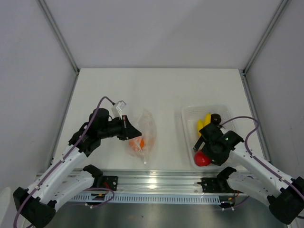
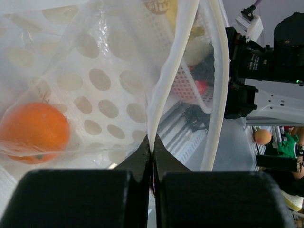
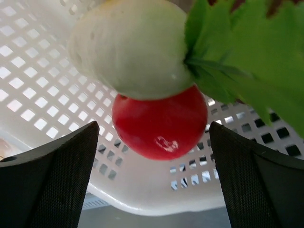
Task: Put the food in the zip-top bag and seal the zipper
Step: Pick up the fake fruit from the bin, then place the fake fruit in the zipper food storage bag.
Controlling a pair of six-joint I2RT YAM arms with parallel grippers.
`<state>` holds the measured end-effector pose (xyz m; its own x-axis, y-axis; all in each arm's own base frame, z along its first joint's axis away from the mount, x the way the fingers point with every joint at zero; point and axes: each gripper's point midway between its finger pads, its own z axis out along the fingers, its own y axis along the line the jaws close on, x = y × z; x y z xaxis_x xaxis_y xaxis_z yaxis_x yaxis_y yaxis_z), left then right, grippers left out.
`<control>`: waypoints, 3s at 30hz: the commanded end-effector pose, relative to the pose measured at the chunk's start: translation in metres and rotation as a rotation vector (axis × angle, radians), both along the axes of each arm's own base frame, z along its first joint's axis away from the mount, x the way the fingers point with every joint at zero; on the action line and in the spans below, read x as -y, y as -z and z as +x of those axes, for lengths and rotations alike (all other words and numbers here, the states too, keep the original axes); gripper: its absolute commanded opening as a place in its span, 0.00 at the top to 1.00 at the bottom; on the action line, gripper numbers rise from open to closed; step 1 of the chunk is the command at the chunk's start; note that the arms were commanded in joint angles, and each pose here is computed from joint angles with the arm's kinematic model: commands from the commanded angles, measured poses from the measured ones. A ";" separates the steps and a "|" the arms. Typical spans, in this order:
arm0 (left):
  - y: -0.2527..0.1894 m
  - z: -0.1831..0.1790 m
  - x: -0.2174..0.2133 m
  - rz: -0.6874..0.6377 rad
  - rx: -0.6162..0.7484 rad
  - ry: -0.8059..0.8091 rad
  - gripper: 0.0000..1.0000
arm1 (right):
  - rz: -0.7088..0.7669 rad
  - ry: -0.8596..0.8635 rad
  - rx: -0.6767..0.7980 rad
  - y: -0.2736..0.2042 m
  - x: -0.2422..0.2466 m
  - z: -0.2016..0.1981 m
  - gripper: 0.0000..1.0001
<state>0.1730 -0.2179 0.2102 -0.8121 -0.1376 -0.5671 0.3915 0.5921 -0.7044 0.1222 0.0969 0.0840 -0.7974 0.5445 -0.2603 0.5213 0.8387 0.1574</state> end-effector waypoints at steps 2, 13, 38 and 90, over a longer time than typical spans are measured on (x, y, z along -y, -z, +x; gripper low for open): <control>-0.006 0.000 0.000 -0.021 0.019 0.005 0.99 | 0.023 0.031 -0.007 0.014 -0.006 0.002 0.01; -0.002 -0.002 -0.002 -0.017 0.015 0.004 0.99 | 0.070 0.047 0.032 0.024 -0.014 0.004 0.13; -0.009 -0.001 -0.004 0.007 0.022 -0.001 0.99 | 0.356 -0.358 0.589 -0.176 -0.072 0.045 0.94; -0.026 -0.001 -0.009 0.014 0.035 -0.028 0.99 | 0.114 -0.789 0.699 -0.231 -0.217 0.071 0.01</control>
<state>0.1696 -0.2091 0.2140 -0.8233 -0.1374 -0.5508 0.3559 0.6309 -0.6894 0.1813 0.3303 0.2985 -0.6514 -0.0185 -0.7585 -0.4026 0.8558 0.3249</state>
